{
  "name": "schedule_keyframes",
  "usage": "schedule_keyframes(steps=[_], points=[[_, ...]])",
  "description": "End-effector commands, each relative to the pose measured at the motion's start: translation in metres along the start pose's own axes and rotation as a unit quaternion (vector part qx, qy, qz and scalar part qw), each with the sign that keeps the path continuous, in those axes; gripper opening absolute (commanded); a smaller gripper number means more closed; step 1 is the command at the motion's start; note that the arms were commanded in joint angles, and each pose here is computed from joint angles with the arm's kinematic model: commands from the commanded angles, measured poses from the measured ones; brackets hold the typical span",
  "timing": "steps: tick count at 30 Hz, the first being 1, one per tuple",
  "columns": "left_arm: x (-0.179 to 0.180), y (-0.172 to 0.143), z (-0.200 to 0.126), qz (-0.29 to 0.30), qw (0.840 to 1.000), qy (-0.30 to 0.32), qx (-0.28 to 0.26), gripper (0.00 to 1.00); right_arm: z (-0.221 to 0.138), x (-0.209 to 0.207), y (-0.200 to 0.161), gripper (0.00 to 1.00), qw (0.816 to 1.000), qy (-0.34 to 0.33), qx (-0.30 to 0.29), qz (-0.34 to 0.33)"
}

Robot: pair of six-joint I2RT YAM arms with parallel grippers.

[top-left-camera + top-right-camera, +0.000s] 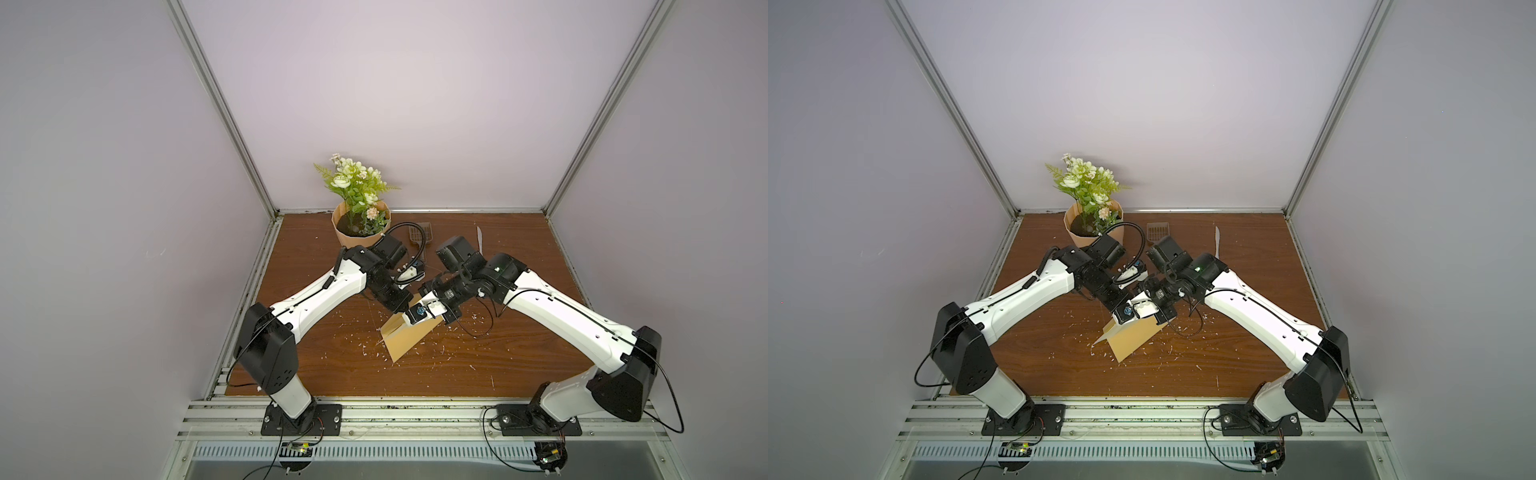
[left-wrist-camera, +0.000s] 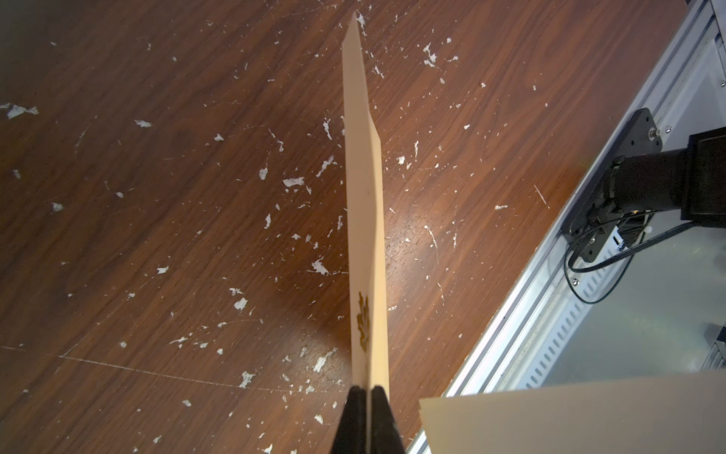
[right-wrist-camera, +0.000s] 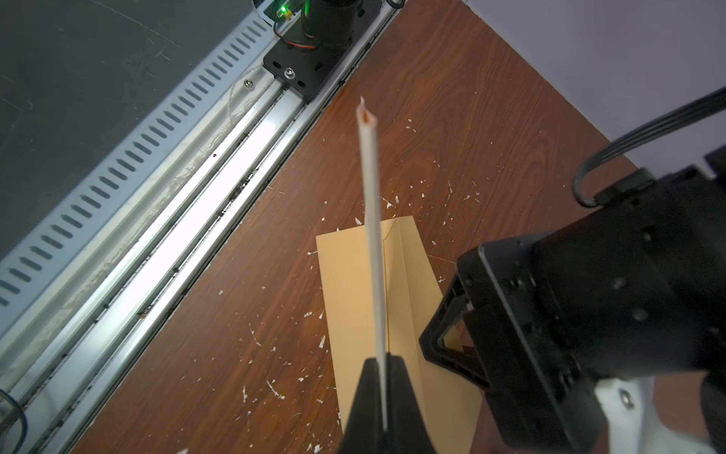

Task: Fold the letter paper in half and place it into the envelope
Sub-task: Place the letter paper in the envelope.

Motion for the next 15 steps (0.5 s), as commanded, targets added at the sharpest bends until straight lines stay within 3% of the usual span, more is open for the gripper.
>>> schedule_keyframes(steps=[1, 15], points=[[-0.0089, -0.0018, -0.0044, 0.017, 1.0, -0.02, 0.008, 0.0, -0.0023, 0.0007, 0.0032, 0.0, 0.999, -0.03, -0.003, -0.016], [-0.0113, -0.0061, -0.0035, 0.016, 0.999, -0.039, 0.021, 0.0, 0.0073, 0.0012, -0.0043, 0.0, 0.994, -0.101, 0.007, -0.042]])
Point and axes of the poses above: each gripper's point midway between its finger pads, its own z axis out along the fingers, its own x axis along the line the jaws close on, y = z × x, the point moved 10 cm from there along -z, back along the fingers, and after that the axes turned 3 degrees about z, right-handed, at the moved point
